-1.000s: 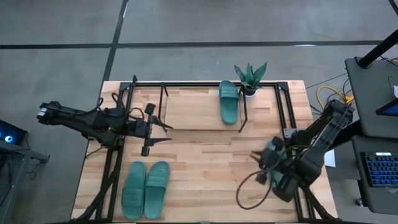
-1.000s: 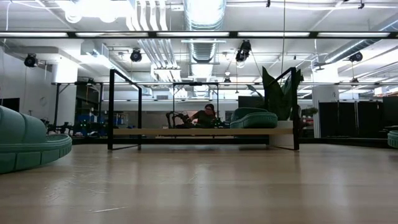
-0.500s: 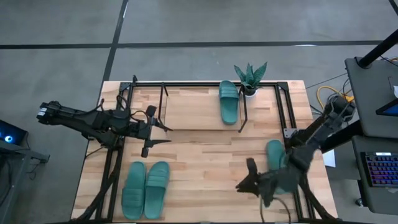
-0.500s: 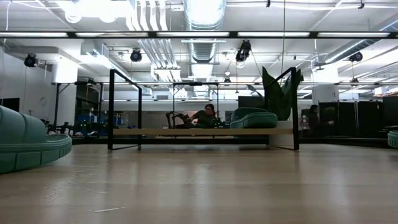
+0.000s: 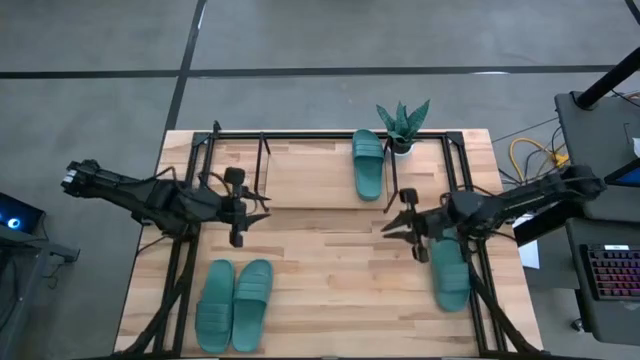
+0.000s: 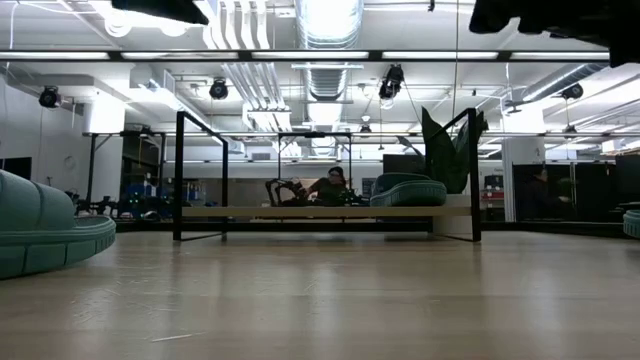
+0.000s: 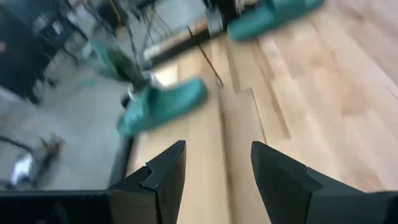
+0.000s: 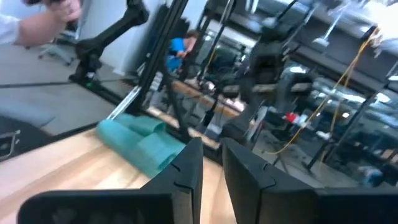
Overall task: Pick and place slides into the shelf
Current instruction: Put the green slipper on the shelf
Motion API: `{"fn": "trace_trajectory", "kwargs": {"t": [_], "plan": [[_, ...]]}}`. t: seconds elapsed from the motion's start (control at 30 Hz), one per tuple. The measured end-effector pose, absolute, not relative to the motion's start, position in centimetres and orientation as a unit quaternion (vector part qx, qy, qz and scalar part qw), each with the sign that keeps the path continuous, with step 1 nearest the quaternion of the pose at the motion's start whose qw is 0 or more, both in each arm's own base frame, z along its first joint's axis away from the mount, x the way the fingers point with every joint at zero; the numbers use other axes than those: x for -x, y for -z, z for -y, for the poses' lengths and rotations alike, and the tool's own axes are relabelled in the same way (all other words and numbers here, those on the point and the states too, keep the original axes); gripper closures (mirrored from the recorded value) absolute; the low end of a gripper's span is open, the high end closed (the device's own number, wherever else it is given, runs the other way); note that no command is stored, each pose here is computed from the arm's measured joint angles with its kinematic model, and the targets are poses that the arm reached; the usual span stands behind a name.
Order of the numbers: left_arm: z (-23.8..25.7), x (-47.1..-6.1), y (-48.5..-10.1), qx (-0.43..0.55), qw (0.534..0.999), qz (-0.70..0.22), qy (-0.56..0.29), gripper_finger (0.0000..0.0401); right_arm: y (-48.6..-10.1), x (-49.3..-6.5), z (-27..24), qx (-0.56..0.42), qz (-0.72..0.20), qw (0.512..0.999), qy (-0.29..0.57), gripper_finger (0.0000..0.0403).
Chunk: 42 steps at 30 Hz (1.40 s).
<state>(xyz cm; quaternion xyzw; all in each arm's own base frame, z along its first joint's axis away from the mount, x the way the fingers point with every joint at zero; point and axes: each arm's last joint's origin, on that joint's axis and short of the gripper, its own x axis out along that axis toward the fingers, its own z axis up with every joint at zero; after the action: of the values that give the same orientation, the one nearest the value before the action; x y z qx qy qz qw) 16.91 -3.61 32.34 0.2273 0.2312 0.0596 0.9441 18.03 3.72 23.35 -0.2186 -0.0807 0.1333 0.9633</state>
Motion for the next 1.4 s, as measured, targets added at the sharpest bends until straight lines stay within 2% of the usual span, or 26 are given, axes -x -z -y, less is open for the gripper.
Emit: {"fn": "trace_trajectory", "kwargs": {"t": [0.23, 0.37, 0.53, 0.7, 0.97, 1.17, 1.27, 1.4], "plan": [[5.6, -16.8, -33.2, -0.122, 0.945, -0.300, -0.039, 0.0234, -23.2, -17.5, -3.4, 0.219, 0.088, 0.963, -0.127, 0.0349], [7.4, -17.4, -33.8, -0.047, 0.937, -0.347, -0.021, 0.0234, -22.4, -17.7, -3.5, 0.220, 0.062, 0.965, -0.131, 0.0349], [9.3, -19.1, -34.0, 0.035, 0.907, -0.419, -0.024, 0.0235, -21.8, -18.2, -3.5, 0.259, 0.049, 0.956, -0.131, 0.0349], [11.4, -21.4, -32.9, 0.108, 0.856, -0.504, -0.023, 0.0235, -21.8, -18.2, -3.5, 0.280, 0.051, 0.950, -0.130, 0.0349], [16.3, -23.9, -29.3, 0.080, 0.800, -0.592, -0.049, 0.0235, -21.8, -18.2, -3.5, 0.288, 0.052, 0.947, -0.129, 0.0349], [19.4, -21.9, -27.3, 0.053, 0.745, -0.650, -0.142, 0.0235, -21.8, -18.2, -3.5, 0.298, 0.053, 0.944, -0.128, 0.0349], [20.4, -20.8, -26.8, 0.043, 0.735, -0.655, -0.171, 0.0235, -21.8, -18.2, -3.5, 0.301, 0.053, 0.943, -0.127, 0.0349], [21.2, -20.1, -26.2, 0.027, 0.744, -0.641, -0.185, 0.0235, -21.8, -18.2, -3.4, 0.307, 0.047, 0.944, -0.106, 0.0349]]}}
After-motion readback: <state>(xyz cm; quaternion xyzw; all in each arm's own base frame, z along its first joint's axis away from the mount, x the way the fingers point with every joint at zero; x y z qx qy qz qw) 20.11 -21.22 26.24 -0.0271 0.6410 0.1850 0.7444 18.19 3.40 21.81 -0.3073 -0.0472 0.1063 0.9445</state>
